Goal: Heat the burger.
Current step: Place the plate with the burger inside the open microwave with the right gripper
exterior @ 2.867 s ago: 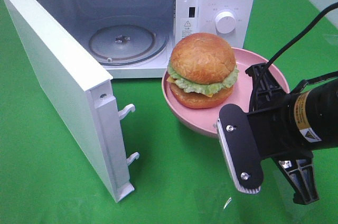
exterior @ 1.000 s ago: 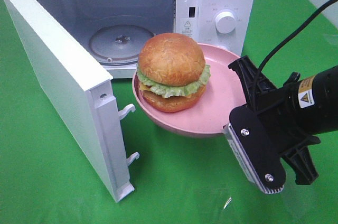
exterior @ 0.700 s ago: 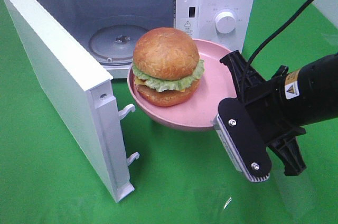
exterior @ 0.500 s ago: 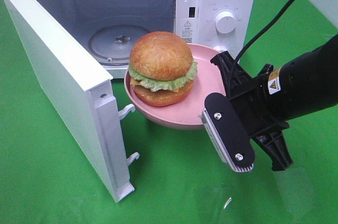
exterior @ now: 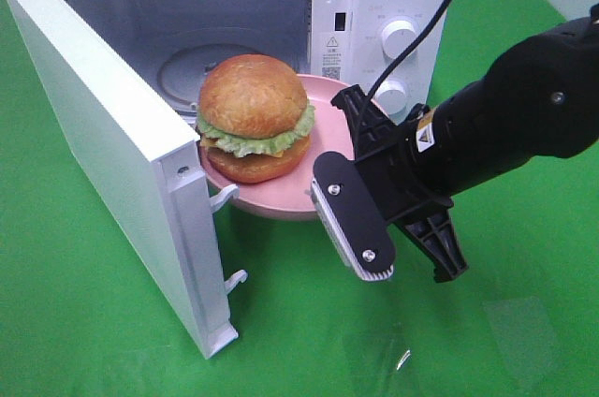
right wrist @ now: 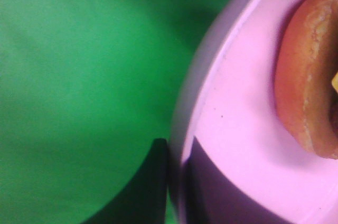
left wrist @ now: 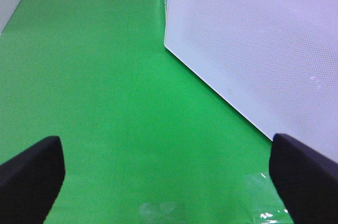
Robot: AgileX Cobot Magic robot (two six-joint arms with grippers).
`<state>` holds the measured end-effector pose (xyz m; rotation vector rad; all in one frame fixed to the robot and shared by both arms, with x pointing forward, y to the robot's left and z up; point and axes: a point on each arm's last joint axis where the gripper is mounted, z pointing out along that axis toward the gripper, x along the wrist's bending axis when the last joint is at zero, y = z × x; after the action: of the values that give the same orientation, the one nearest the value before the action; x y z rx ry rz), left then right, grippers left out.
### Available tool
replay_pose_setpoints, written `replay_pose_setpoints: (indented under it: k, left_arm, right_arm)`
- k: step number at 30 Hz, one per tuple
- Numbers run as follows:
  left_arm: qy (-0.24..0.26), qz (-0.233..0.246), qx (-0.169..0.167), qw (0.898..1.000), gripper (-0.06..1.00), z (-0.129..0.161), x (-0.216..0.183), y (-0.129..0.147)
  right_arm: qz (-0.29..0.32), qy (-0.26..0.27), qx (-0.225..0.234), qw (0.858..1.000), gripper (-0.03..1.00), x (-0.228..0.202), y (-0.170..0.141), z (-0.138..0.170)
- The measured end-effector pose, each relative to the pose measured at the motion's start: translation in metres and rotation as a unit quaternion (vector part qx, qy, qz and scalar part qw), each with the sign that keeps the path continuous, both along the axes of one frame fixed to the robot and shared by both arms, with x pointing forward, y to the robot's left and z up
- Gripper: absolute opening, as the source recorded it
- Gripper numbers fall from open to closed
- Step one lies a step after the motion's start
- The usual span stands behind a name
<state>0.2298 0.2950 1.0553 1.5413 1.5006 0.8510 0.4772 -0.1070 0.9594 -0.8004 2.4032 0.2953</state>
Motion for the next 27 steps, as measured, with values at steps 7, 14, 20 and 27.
replay_pose_setpoints:
  k: [7, 14, 20, 27]
  left_arm:
    - [0.0, 0.0, 0.0, 1.0, 0.99, 0.0, 0.0, 0.0]
    - [0.0, 0.0, 0.0, 1.0, 0.99, 0.0, 0.0, 0.0]
    - [0.0, 0.0, 0.0, 1.0, 0.99, 0.0, 0.0, 0.0]
    - [0.0, 0.0, 0.0, 1.0, 0.99, 0.0, 0.0, 0.0]
  right_arm:
    - [0.002, 0.002, -0.002, 1.0, 0.04, 0.012, 0.011, -0.006]
    - [0.002, -0.005, 0.005, 1.0, 0.04, 0.03, 0.026, -0.007]
    - [-0.004, -0.001, 0.012, 1.0, 0.04, 0.045, 0.039, -0.007]
    - [-0.009, 0.005, 0.022, 1.0, 0.04, 0.053, 0.047, -0.007]
